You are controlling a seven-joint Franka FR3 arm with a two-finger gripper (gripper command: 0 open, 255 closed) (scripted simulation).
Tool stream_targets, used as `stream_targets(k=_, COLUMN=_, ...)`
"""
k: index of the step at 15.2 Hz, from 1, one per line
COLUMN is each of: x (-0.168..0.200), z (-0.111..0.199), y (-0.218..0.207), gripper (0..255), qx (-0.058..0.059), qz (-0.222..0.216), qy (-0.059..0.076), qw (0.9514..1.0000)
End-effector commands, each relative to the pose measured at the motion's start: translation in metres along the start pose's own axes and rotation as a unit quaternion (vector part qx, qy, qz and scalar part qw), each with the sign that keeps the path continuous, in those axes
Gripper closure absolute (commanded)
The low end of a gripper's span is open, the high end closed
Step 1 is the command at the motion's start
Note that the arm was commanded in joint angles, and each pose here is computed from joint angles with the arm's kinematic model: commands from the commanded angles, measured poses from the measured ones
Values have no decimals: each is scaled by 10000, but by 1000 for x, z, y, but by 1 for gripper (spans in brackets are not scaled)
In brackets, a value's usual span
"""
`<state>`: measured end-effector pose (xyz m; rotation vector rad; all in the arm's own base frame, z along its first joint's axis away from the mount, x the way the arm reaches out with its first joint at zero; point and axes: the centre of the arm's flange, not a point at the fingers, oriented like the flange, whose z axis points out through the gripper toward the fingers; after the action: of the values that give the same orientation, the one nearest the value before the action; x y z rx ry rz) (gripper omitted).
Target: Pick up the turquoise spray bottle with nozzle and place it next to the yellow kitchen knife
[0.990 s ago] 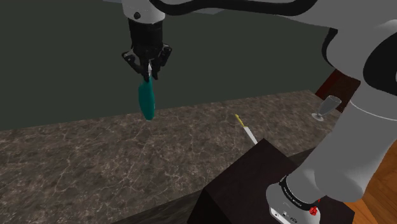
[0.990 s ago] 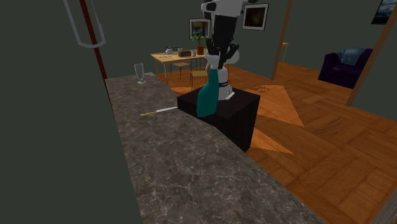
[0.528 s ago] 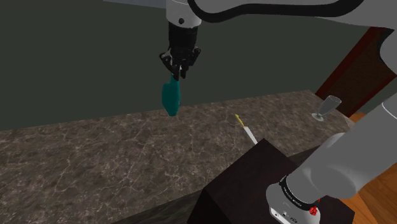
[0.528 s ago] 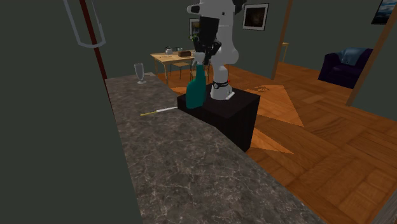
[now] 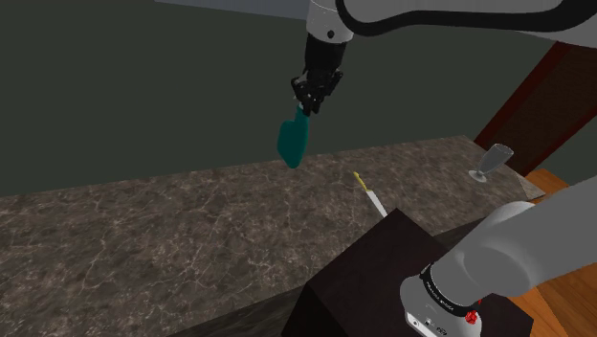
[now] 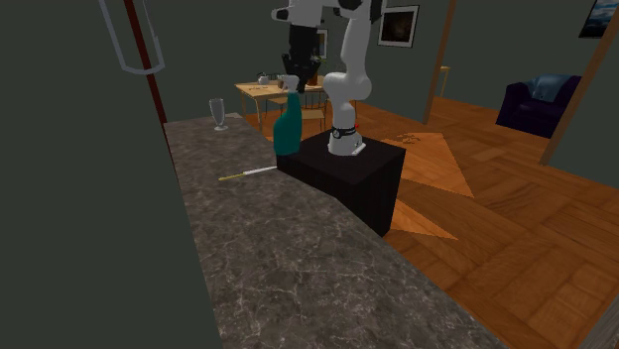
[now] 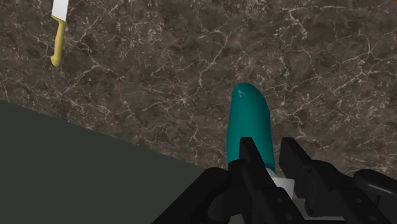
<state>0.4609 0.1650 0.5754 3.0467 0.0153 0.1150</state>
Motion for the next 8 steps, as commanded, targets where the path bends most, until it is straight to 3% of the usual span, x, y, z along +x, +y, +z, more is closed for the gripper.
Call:
stream_targets(k=1, x=-5, z=2, y=27, gripper=255, qx=4, qz=-6, qy=3, qw=10000)
stream_targets(k=8, x=-29, z=9, y=116, gripper=255, qx=4, qz=-6, qy=3, qw=10000)
